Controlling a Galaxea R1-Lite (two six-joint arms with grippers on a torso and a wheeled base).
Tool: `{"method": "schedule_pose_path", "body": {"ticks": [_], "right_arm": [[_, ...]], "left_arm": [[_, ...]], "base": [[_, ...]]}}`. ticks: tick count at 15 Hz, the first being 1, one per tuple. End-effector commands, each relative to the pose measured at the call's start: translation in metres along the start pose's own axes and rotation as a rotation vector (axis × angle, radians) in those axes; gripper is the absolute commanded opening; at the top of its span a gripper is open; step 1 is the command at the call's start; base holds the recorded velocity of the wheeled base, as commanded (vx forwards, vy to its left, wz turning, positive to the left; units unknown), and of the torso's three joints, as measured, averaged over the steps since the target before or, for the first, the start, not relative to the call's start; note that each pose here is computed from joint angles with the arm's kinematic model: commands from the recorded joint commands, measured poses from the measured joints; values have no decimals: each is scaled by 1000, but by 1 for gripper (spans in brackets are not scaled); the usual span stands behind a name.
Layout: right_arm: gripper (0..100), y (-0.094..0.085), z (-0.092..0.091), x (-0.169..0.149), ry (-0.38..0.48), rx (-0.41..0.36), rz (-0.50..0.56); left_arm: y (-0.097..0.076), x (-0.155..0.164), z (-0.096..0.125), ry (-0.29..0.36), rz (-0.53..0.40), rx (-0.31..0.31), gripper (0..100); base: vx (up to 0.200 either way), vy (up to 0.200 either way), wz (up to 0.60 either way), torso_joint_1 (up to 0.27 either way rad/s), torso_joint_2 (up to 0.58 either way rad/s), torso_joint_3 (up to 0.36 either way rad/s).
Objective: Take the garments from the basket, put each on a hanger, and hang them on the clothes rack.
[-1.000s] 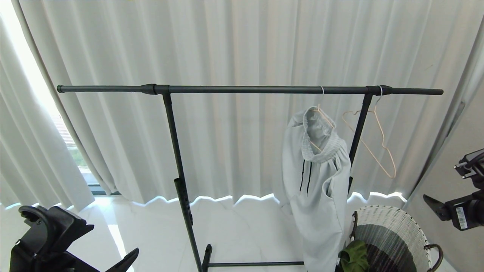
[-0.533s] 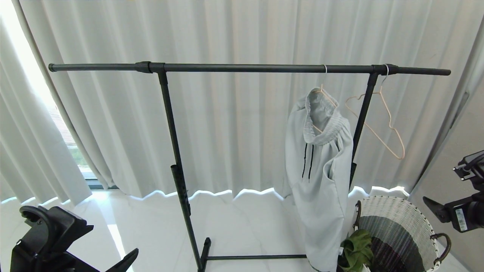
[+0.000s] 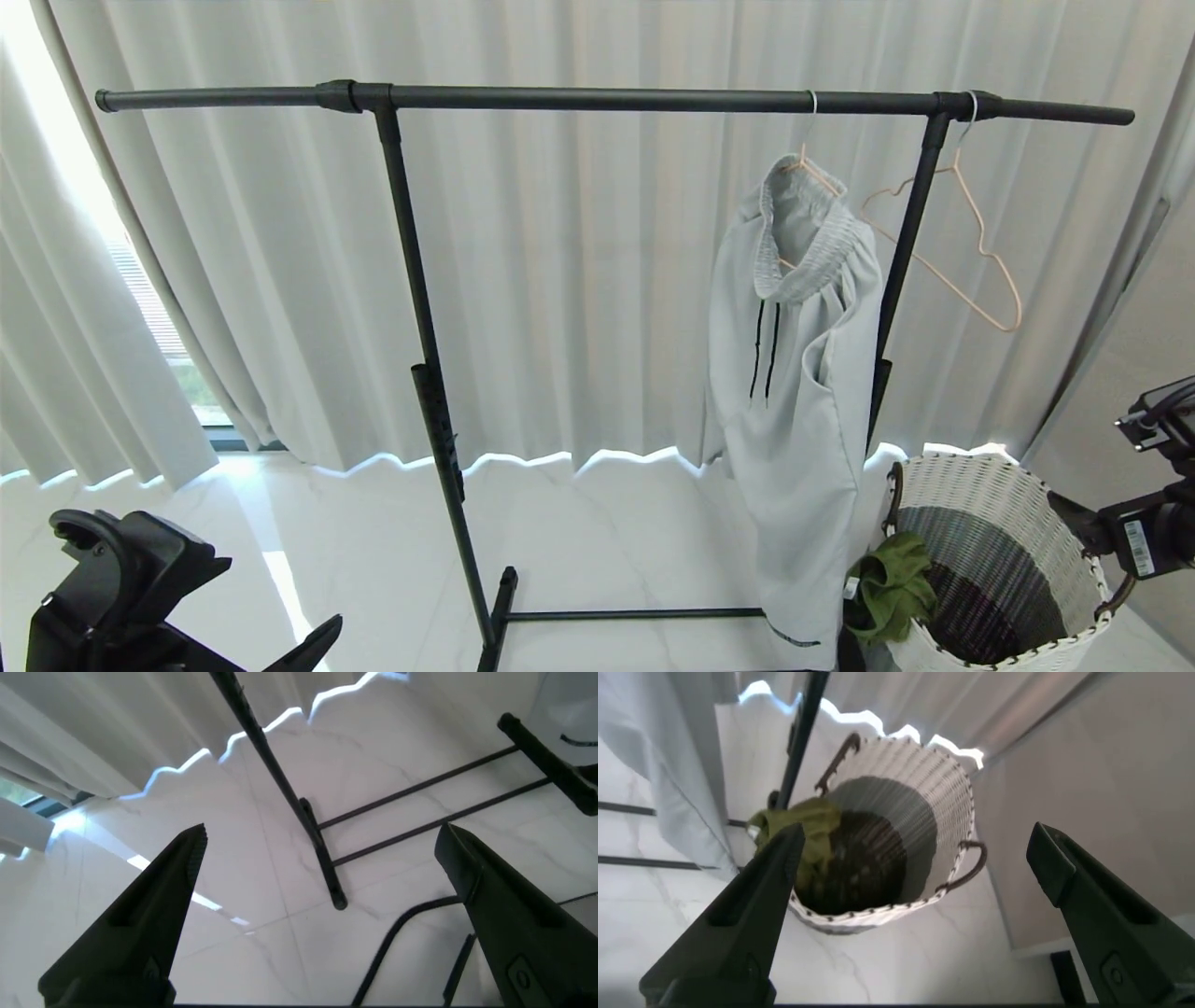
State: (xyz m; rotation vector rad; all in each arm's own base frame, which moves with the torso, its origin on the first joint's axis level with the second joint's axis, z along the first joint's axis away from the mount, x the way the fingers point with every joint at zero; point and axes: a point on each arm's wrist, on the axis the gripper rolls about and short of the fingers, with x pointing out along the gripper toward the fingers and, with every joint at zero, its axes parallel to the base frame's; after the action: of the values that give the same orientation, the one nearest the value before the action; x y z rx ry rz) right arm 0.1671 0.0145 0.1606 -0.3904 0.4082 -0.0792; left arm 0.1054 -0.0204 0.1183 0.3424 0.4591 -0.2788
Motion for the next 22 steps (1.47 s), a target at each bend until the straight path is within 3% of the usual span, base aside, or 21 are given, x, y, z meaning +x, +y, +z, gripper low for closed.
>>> {"method": "schedule_pose_path", "body": {"ticks": [1,5,12,16,19,22], "right_arm": [[100,1,-1,1,9,-2,-2],[100,2,-3,4,24,-6,1],[100,1,-23,4,100,-86,-8],[100,-1,-33,10,166,-95,-21],[100,6,-44,24,252,-101,14],[100,18,-60,49,380,-44,55]], "left_arm": [[0,0,0,2,-1,0,100],[0,0,0,1,1,-1,100],[0,0,0,-1,-5,6,100],[0,1,5,-17,-15,12,100],[2,9,16,-15,-19,9,100],[4,14,21,-10,-24,10,100]], "base": [[0,0,0,-134,461,325],[0,0,0,-86,432,326],[0,0,0,-19,61,45],[200,0,0,-4,4,8],[200,0,0,6,4,4],[200,0,0,2,2,5]]}}
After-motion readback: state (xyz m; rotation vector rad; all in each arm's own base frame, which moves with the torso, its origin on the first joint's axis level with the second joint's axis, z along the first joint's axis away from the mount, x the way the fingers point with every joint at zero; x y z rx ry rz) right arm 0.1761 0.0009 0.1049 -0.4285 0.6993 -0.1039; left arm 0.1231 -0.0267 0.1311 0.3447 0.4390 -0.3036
